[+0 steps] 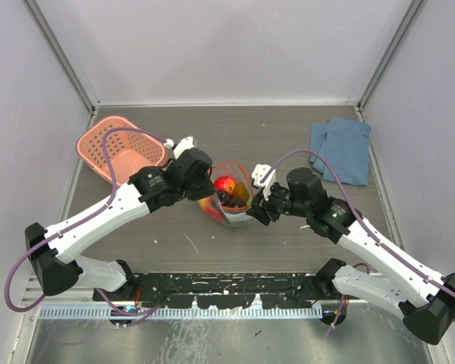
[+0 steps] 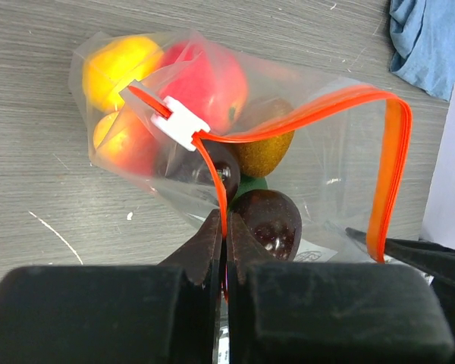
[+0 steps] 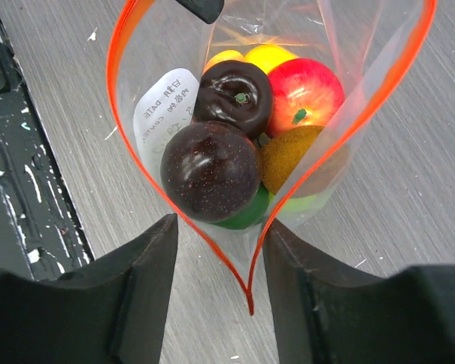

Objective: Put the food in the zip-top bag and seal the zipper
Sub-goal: Zip the zipper food storage bag at the center of the board.

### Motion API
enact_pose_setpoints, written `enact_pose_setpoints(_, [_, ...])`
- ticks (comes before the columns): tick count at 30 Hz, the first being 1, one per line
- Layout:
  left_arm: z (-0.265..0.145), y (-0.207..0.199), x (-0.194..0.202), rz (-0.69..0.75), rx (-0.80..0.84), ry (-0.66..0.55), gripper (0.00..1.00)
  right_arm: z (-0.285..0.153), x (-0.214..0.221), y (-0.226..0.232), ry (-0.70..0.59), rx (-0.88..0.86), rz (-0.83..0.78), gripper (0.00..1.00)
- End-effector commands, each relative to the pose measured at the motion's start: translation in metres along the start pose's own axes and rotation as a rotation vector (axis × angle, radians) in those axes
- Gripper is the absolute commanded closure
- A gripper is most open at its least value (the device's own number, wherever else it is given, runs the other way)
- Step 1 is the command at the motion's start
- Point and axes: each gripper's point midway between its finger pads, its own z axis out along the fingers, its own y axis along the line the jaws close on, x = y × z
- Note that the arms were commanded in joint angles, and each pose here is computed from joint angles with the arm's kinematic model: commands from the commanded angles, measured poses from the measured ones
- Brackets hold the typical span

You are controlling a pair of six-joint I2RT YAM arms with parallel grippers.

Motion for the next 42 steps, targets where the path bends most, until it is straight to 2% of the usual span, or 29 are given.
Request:
enact_pose_setpoints(1, [-0.016, -0.011, -0.026, -0.02, 0.055, -0.078, 0.97, 0.002, -0.024, -0.01, -0.068, 0.047, -0.082, 0.5])
enact_pose_setpoints(7, [-0.011, -0.002, -0.034, -0.021, 0.044, -0.079, 0.9, -0.002, -0.028, -0.019, -0.044, 0.086, -0.108, 0.79])
enact_pose_setpoints(11, [-0.021, 0.001, -0.044, -0.033, 0.076, -0.09, 0.81, 0.0, -0.027, -0.021, 0.001, 0.083, -0.111, 0.99])
enact_pose_setpoints(15, [-0.025, 0.014, -0.057, -0.03, 0.069, -0.115, 0.63, 0.0, -0.031, -0.025, 0.011, 0.098, -0.114, 0.99])
enact_pose_setpoints(23, [-0.034, 0.053, -0.089, 0.053, 0.09, -0.25, 0.29, -0.002, -0.039, -0.029, 0.008, 0.115, -0.123, 0.99])
enact_pose_setpoints(28, [-0.021, 0.064, -0.096, 0.177, 0.224, -0.329, 0.17, -0.001, -0.036, -0.035, 0.034, 0.139, -0.134, 0.99])
enact_pose_setpoints(42, [0.005, 0.063, -0.094, 0.523, 0.484, -0.469, 0.09, -0.012, -0.027, -0.047, 0.094, 0.198, -0.204, 0.99])
